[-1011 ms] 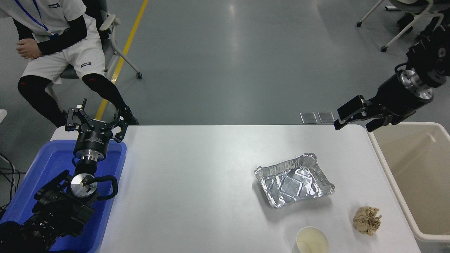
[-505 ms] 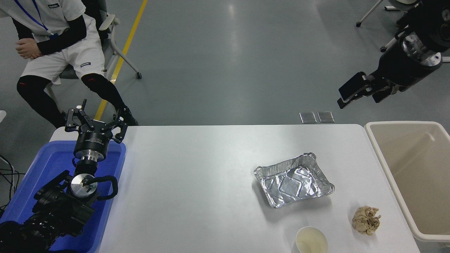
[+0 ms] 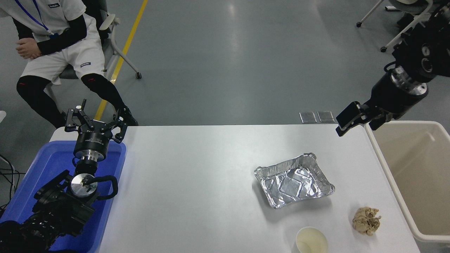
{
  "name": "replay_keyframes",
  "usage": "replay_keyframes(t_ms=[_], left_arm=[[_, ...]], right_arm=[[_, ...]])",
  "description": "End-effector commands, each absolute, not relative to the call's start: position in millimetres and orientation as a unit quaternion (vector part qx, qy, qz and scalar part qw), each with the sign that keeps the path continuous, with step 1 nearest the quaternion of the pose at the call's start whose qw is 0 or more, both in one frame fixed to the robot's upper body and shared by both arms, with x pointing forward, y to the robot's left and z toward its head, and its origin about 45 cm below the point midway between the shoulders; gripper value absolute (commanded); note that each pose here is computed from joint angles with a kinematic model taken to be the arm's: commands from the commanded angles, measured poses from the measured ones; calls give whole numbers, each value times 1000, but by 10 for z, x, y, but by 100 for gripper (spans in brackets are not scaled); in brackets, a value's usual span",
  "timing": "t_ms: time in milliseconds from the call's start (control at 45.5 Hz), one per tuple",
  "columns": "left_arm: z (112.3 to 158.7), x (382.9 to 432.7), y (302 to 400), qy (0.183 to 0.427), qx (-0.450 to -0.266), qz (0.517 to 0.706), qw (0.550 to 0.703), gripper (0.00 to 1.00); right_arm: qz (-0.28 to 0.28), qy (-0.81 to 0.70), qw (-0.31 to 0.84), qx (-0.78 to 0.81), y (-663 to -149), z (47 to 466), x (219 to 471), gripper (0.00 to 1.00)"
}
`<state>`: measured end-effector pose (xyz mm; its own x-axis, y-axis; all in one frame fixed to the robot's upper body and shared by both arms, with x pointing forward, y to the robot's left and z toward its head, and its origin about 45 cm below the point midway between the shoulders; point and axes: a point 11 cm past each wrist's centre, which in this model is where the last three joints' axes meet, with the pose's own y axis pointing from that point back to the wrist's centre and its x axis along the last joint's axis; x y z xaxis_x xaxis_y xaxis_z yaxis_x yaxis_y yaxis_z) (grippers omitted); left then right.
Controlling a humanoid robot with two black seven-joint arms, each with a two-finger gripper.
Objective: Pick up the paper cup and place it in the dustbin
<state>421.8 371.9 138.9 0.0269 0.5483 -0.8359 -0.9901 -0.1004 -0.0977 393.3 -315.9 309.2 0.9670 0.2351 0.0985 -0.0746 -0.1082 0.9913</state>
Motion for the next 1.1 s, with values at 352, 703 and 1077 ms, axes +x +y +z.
replay_keyframes(t_ms=[352,703,1077], left_arm=[[1388,4218,3717,289,-383,635,606,99],[1391,4218,3724,288,-383,635,606,99],[1391,4218,3724,288,-383,635,606,99]], right_arm=[[11,97,678,728,-3536,2232,3461,100],[-41,104,629,770,-3484,2061,3086,100],[-55,99,540,834,-2969,1921,3006,100]])
